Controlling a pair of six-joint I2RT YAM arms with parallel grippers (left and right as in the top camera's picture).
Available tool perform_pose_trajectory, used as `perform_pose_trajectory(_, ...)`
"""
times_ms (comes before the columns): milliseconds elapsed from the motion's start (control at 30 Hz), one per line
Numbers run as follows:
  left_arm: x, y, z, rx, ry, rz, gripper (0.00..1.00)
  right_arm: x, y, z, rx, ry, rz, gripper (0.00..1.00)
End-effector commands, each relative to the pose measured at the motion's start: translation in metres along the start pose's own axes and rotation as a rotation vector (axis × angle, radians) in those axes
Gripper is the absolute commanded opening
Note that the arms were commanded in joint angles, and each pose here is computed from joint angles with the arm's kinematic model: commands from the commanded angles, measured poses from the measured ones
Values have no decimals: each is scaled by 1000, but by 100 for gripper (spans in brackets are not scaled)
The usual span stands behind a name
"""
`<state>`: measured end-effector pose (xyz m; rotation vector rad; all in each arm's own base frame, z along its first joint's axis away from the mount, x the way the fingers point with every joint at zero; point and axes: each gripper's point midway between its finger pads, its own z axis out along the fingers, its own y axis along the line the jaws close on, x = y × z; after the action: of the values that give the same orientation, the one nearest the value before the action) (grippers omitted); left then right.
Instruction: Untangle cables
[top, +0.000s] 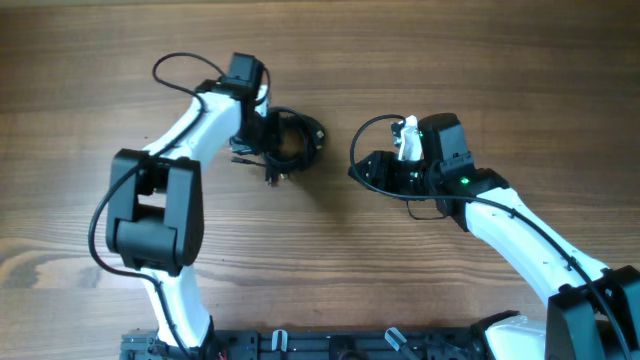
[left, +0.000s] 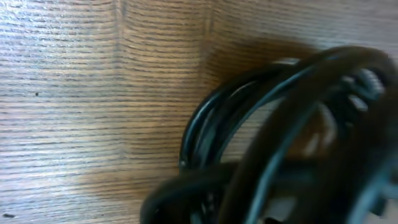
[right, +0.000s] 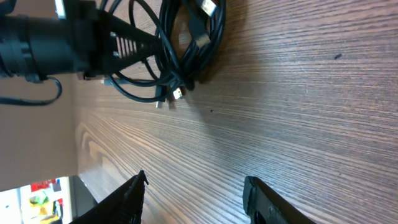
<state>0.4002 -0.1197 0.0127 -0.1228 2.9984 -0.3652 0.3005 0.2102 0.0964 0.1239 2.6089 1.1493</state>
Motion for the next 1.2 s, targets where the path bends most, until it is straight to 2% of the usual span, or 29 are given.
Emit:
perform_pose_trajectory(0, 1, -11, -2, 152, 44, -15, 4, -5, 2, 2, 3, -12, -34, 54)
perform_pose_trajectory(233, 4, -6, 9, 146, 65, -27, 4, -3, 8, 5, -7, -11, -53, 54)
perform_pose_trajectory(533, 10, -11, 18, 192, 106, -40, 11, -2, 14, 13, 19, -34, -64, 55)
perform_pose_trajectory(600, 11, -12, 18, 200, 111, -41, 22, -5, 11, 15, 53, -64, -42, 55)
perform_pose_trajectory(767, 11, -15, 17, 215, 112, -47, 35, -8, 25, 26, 27, -99, -95, 54)
perform_pose_trajectory(800, 11, -16, 17, 218, 112, -48, 40, -10, 28, 30, 20, -113, -112, 54)
perform_pose_trajectory(833, 11, -16, 17, 218, 112, -48, 50, -11, 28, 33, 23, -121, -118, 54)
perform_pose_trajectory(933, 11, -16, 17, 223, 114, -48, 62, -18, 20, 43, 63, -164, -78, 57)
perform_pose_trajectory(1033, 11, -24, 8, 264, 119, -39, 70, -21, 12, 54, 79, -175, -51, 59)
perform_pose_trajectory(1167, 6, -32, -18, 280, 85, -3, 74, -22, 2, 71, 76, -169, -50, 60)
